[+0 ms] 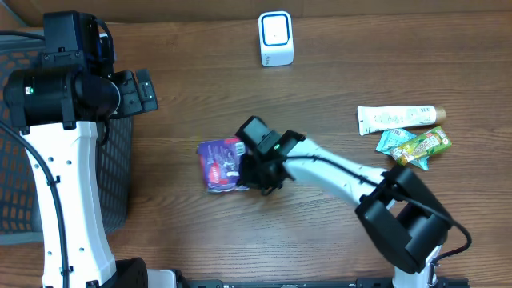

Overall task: Scan the item barcode
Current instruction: 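Lift the Carefree pack and carry it rightward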

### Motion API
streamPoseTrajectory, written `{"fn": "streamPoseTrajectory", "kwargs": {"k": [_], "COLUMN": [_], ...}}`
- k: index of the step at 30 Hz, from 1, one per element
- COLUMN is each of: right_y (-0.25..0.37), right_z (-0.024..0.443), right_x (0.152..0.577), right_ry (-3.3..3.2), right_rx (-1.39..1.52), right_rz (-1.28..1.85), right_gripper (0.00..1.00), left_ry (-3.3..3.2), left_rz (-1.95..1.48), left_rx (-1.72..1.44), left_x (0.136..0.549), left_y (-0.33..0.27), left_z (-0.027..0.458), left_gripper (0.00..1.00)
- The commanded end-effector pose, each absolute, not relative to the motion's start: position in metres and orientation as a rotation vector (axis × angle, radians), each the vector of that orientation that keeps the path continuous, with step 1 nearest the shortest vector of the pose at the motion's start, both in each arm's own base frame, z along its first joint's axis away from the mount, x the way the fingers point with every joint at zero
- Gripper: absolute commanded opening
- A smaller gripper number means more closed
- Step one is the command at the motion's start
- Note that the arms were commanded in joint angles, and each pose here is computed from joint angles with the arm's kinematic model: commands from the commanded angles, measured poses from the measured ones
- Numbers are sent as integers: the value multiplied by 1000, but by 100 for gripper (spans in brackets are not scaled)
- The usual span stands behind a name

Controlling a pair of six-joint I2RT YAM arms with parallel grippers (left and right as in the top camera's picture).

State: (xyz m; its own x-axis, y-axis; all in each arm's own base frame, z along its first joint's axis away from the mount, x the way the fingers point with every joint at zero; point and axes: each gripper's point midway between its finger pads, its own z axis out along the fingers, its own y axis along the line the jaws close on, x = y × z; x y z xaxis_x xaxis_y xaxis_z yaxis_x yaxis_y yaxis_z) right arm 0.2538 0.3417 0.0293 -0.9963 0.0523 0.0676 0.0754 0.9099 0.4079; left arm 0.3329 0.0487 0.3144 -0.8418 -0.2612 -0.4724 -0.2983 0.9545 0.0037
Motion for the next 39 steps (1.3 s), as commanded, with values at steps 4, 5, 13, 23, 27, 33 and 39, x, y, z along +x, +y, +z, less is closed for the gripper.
{"fn": "streamPoseTrajectory", "kwargs": {"k": [4, 5, 13, 23, 27, 33, 39], "right_y": [262, 253, 166, 174, 182, 214, 232], "right_z": [34, 36, 39, 98, 78, 46, 24], "right_x": [320, 328, 390, 395, 376, 351, 354], "right_ry": [-3157, -3170, -3354, -3057, -2981, -2855, -2860], "right_rx": [175, 301, 431, -494, -573, -627, -710], "right_rz": [-521, -516, -167, -827, -778, -890, -1018], "right_gripper": [15, 15, 44, 58, 61, 59, 61], "left_ry": [2601, 2601, 2601, 2601, 2601, 2601, 2601], "left_rz": [94, 94, 94, 94, 94, 94, 94], "left_rx": [-398, -398, -398, -398, -398, -398, -398], "left_x": [333, 333, 333, 333, 333, 333, 333], "left_y": [47, 47, 47, 47, 47, 47, 47], "left_z": [322, 322, 322, 322, 322, 322, 322], "left_gripper": [100, 100, 100, 100, 100, 100, 99]}}
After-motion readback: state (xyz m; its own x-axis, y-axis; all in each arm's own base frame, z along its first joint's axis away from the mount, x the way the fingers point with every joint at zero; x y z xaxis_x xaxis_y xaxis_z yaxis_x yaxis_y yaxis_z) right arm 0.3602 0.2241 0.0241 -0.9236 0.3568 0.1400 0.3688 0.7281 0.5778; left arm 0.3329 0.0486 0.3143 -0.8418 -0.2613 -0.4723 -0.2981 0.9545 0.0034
